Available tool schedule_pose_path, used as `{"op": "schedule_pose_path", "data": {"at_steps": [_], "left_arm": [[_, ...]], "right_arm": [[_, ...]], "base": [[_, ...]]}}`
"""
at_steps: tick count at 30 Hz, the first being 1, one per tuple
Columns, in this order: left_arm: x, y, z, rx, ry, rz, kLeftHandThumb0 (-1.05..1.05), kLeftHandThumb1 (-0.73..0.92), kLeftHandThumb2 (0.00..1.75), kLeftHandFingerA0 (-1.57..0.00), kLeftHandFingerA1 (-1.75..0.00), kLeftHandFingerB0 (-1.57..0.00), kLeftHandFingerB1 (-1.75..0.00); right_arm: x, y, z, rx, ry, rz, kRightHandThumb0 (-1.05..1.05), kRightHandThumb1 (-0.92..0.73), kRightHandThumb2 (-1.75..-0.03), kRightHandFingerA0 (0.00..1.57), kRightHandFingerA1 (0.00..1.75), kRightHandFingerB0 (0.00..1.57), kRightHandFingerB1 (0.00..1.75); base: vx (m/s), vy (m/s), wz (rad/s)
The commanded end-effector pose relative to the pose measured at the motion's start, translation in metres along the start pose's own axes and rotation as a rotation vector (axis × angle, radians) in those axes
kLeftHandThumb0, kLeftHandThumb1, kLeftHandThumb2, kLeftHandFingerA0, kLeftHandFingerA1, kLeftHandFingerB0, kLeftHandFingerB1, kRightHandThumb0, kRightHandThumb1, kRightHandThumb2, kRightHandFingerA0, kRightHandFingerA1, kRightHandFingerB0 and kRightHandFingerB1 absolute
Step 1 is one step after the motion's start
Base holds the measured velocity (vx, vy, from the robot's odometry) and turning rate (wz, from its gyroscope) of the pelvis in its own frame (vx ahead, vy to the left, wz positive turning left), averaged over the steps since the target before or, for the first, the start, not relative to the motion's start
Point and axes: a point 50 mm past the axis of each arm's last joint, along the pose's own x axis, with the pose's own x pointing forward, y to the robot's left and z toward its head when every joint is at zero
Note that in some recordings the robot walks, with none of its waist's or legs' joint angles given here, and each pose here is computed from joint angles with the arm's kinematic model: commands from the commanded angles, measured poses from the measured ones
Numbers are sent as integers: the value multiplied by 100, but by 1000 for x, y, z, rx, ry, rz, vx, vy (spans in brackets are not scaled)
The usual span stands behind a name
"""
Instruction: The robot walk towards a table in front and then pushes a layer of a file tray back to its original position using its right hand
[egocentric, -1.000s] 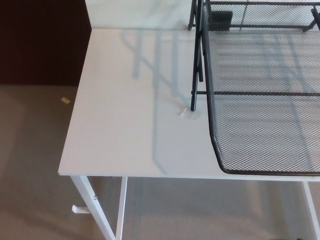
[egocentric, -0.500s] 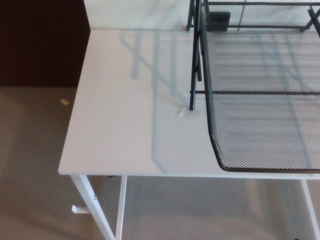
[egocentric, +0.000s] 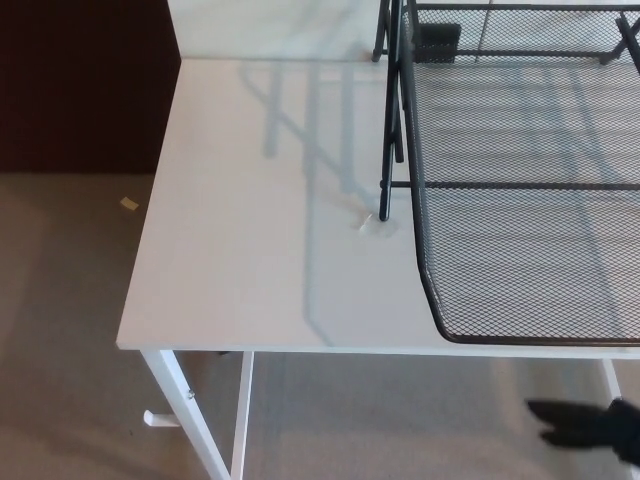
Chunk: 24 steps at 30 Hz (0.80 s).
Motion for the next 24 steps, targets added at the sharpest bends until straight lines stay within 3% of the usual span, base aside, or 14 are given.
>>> {"op": "schedule_pose_path", "data": {"at_steps": [1,7,8,9,10,11,12,13,14,16,17,21,22,24], "left_arm": [[0,8,15,3,-42,8,-13,42,53,-56,-48,-54,-44],[1,10,22,42,-63,-3,-18,41,55,-57,-48,-53,-45],[1,9,23,47,-63,-3,-18,41,55,-57,-47,-52,-45],[2,8,23,48,-63,-3,-18,41,55,-57,-47,-52,-45],[4,7,25,48,-62,-1,-19,40,55,-57,-47,-53,-45],[6,7,27,46,-66,0,-17,41,55,-56,-47,-52,-44],[7,6,30,43,-71,0,-17,41,55,-56,-47,-52,-44],[3,9,27,48,-64,-2,-17,41,55,-56,-48,-52,-45],[3,9,27,38,-68,-8,-17,41,55,-55,-49,-52,-45],[3,9,27,34,-70,-11,-17,41,55,-55,-49,-52,-45],[8,7,34,48,-75,-7,-19,39,55,-57,-48,-54,-45],[12,9,44,38,-94,-18,-16,40,54,-58,-48,-55,-46],[13,9,47,46,-101,-19,-18,40,55,-57,-48,-54,-46],[15,7,49,58,-107,-33,-17,39,54,-56,-47,-55,-45]], "right_arm": [[11,-23,64,-95,-551,-211,-37,-54,-56,74,59,57,51],[22,-24,72,-80,-575,-284,-43,-54,-55,67,57,54,50],[27,-23,70,-96,-580,-284,-47,-41,-77,49,61,42,56],[32,-22,67,-125,-584,-281,-47,-41,-77,49,61,42,56],[35,-22,65,-154,-560,-252,-46,-54,-56,43,47,37,42],[37,-22,63,-183,-526,-220,-56,-41,-74,26,49,23,46],[40,-21,60,-209,-493,-193,-56,-41,-74,26,49,23,46],[38,-19,56,-306,-382,-83,-55,-40,-80,2,38,3,33],[40,-17,52,-333,-344,-43,-60,-38,-76,0,20,5,19],[41,-17,51,-342,-330,-30,-60,-38,-76,0,20,5,19],[52,-11,40,-413,-268,21,-60,-38,-71,0,12,0,0],[67,2,22,-507,-176,93,-58,-37,-70,0,11,0,0],[69,5,17,-535,-153,111,-50,-35,-64,0,1,3,4],[71,8,11,-550,-97,128,-37,-36,-59,0,0,0,4]], "base": [[0,0,0],[0,0,0],[0,0,0],[0,0,0],[0,0,0],[0,0,0],[0,0,0],[0,0,0],[0,0,0],[0,0,0],[0,0,0],[0,0,0],[0,0,0],[0,0,0]]}}
